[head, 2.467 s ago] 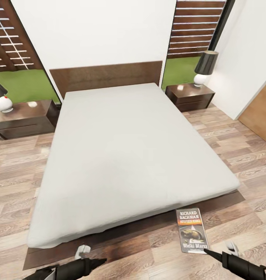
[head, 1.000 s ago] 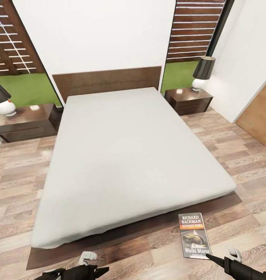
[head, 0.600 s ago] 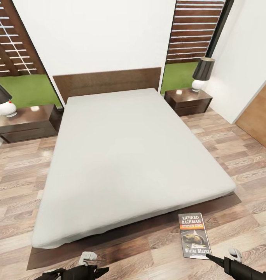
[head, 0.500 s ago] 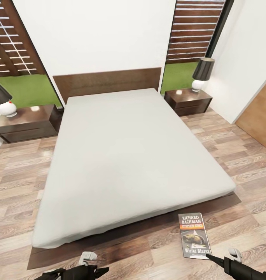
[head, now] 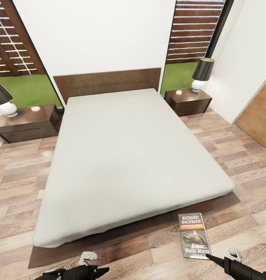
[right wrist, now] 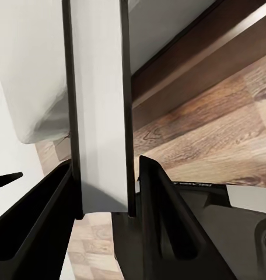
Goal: In the bedroom, move the book from the bed onto either nightstand, and place the two sandals side by side next to the bed.
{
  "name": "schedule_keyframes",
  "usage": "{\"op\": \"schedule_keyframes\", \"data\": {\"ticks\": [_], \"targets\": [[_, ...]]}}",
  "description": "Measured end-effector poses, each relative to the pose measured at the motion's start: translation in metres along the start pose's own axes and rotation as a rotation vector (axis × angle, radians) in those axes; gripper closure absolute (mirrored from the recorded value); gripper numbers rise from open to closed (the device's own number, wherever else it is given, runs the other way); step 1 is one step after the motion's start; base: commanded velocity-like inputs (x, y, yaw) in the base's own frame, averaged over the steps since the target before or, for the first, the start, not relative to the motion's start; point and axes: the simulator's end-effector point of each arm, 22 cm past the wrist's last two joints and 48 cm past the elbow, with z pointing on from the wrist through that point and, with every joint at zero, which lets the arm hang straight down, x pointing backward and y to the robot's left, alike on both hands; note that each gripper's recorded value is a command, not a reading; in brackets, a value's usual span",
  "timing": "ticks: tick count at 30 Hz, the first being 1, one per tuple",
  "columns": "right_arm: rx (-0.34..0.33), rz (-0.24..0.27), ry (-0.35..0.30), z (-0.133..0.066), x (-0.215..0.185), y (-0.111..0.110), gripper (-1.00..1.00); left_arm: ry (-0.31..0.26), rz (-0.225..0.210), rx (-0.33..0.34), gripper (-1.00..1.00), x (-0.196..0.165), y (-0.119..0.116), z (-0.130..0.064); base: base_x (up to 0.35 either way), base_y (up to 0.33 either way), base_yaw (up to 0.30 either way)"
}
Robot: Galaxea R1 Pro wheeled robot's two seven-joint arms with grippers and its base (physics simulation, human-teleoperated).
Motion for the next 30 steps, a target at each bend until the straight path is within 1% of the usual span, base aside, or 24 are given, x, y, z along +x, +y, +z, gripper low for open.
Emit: {"op": "schedule_keyframes", "data": {"ticks": [13,30], "targets": [[0.000,-0.002,-0.001,-0.001,-0.001,0.000,1.00,-0.002,0.001,0.000,-1.00,-0.001,-0.001,0.000,0.000,0.000,0.000],[-0.012,-0.019,-0.018,-0.003,-0.009,0.008,1.00,-0.021,0.020,0.003,-1.00,-0.011,-0.005,-0.004,0.000,0.000,0.000]]}}
